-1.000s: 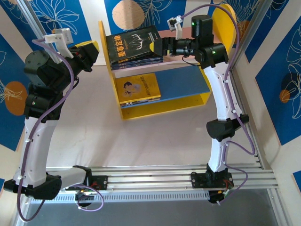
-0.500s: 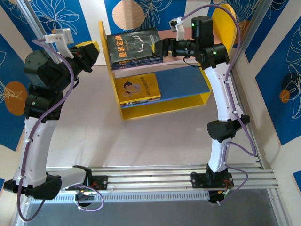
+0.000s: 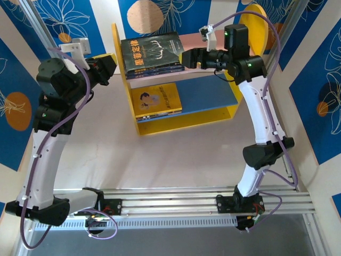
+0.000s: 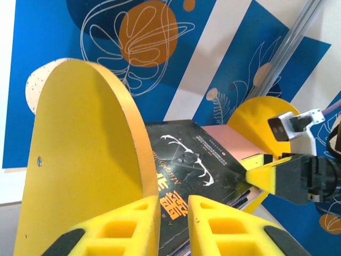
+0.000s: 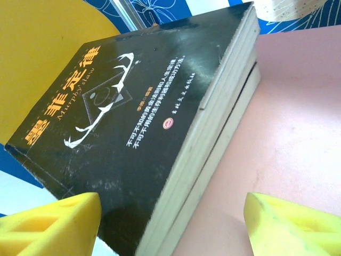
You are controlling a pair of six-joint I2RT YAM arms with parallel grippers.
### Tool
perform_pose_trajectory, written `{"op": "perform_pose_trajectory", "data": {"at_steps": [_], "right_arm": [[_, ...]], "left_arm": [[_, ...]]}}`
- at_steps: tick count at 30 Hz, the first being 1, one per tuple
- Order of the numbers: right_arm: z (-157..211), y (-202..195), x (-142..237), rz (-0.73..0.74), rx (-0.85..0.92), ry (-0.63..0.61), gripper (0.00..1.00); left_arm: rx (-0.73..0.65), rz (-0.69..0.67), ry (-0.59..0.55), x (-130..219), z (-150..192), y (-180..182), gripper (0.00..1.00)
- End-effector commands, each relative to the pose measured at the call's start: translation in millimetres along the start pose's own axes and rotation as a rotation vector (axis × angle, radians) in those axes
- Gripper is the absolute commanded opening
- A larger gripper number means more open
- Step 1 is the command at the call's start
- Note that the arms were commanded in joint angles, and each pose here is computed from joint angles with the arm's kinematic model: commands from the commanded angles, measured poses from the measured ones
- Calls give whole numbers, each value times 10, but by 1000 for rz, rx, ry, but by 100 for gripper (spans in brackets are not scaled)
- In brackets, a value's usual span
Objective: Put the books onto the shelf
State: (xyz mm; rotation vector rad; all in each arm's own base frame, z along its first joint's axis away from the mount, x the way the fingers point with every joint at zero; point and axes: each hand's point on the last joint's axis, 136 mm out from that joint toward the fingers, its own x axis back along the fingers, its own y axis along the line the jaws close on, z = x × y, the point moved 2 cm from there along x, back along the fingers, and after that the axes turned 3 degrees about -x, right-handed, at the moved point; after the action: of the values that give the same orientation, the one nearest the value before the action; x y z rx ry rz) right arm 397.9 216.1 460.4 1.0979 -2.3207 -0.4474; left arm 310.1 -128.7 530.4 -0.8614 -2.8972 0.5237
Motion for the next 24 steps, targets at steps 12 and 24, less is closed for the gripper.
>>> {"op": "perform_pose_trajectory", "data": {"at_steps": [12, 24], "right_arm": [[-70, 263, 166, -106, 21, -38, 64], [29, 404, 185, -137, 41, -20, 59]], "left_arm": [[2, 59, 48, -146, 130, -6, 22], [8, 63, 65, -176, 168, 7, 22]]}}
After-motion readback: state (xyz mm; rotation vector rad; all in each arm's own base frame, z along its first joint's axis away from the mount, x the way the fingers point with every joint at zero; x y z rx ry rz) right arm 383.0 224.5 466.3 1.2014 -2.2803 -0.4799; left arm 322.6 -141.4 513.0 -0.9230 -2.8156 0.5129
